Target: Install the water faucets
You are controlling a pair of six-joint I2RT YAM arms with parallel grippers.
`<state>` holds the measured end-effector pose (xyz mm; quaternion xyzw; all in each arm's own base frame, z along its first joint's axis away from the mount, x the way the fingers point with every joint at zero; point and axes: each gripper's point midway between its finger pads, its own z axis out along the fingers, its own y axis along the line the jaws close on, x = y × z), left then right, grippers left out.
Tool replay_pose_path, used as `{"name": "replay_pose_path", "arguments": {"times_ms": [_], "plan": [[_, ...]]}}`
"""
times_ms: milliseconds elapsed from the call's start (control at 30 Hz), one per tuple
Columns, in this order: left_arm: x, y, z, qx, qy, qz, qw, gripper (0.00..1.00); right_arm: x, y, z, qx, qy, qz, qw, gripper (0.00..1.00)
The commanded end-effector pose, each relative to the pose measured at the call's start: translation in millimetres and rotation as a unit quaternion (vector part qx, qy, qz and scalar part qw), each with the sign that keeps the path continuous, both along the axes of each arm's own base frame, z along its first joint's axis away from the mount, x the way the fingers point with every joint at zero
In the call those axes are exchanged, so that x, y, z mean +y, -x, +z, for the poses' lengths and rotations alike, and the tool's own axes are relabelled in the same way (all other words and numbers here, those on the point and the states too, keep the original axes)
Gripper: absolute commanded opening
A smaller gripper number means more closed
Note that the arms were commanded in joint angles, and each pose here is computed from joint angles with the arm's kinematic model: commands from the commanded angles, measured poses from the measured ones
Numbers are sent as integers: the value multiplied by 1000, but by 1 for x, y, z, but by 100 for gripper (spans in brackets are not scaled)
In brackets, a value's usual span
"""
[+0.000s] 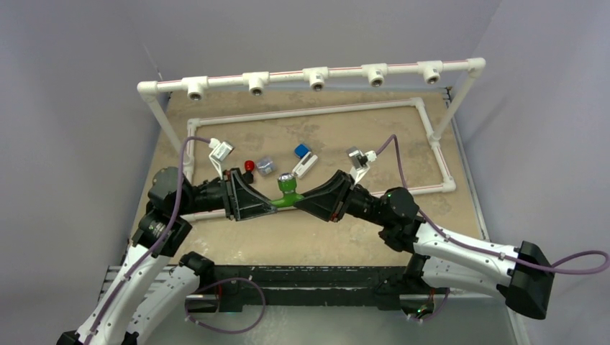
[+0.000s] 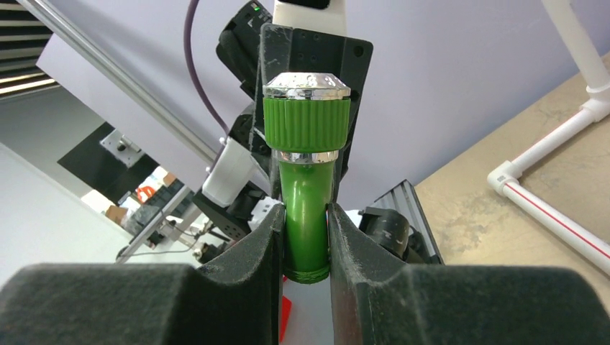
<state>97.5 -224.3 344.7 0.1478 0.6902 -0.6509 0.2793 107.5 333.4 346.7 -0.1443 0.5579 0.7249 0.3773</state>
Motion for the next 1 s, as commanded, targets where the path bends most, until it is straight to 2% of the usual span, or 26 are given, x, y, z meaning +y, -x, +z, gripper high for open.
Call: {"name": "replay_pose_path", "arguments": {"times_ms": [0, 33, 133, 300, 500, 600, 767, 967], "plan": [[0, 7, 12, -31, 18, -20, 999, 30, -11, -4, 22, -2, -47, -22, 999, 0], [0, 7, 12, -31, 18, -20, 999, 26, -10, -4, 22, -5, -47, -22, 999, 0], [0, 7, 12, -30, 17, -22, 999, 0, -9, -4, 21, -10, -45, -21, 999, 0], [-1, 6, 12, -29, 16, -24, 999, 0, -7, 4, 24, -45, -39, -5, 998, 0], [-1, 7, 12, -25, 16, -25, 999, 0, -10, 5, 32, -70, -31, -13, 997, 44], [-1, 6, 11, -21, 15, -23, 999, 0, -8, 4, 32, -77, -15, -16, 997, 61], [-1, 5, 11, -19, 15, -22, 999, 0, -6, 4, 30, -81, 5, -13, 997, 68], [-2, 1, 6, -14, 8, -13, 1000, 0, -1, 11, 31, -89, 19, 13, 996, 66]]}}
